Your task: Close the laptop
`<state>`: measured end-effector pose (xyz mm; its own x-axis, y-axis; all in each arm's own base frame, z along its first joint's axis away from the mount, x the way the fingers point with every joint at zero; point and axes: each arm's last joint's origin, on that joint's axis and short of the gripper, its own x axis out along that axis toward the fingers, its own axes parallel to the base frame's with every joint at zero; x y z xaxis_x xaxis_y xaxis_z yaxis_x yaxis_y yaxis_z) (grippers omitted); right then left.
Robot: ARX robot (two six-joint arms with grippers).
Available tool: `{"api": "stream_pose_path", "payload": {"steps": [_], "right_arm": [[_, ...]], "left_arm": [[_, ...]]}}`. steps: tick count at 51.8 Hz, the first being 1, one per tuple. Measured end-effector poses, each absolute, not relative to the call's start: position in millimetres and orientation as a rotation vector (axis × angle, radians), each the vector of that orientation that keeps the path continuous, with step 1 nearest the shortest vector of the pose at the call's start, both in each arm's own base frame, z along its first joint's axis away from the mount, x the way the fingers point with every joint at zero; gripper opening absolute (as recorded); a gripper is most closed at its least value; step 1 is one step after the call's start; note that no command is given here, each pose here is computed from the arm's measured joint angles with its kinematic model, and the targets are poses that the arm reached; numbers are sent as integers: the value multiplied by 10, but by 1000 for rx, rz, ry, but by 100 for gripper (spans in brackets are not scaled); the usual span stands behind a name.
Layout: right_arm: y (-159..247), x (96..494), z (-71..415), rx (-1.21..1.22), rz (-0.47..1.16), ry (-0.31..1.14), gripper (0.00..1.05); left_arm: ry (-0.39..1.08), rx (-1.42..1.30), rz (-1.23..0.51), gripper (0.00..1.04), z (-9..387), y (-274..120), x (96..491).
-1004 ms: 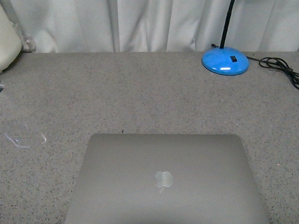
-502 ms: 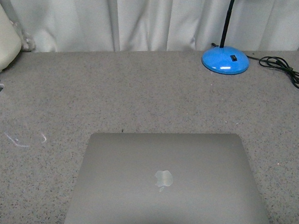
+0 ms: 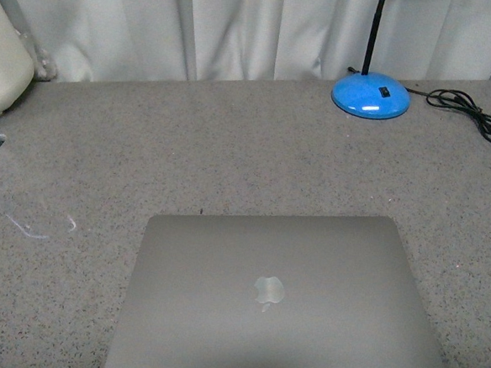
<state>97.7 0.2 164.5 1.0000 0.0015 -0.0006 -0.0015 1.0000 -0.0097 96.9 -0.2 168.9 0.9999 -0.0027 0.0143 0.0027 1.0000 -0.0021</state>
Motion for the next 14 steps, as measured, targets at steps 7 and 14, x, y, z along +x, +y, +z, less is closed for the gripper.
{"api": "stream_pose_path", "payload": {"steps": [7, 14], "right_arm": [[2, 977, 1645, -10, 2, 1, 96], [2, 977, 1645, -10, 2, 1, 96]], "left_arm": [[-14, -2, -3, 98, 1689, -2, 969], [-14, -2, -3, 98, 1689, -2, 969]]}}
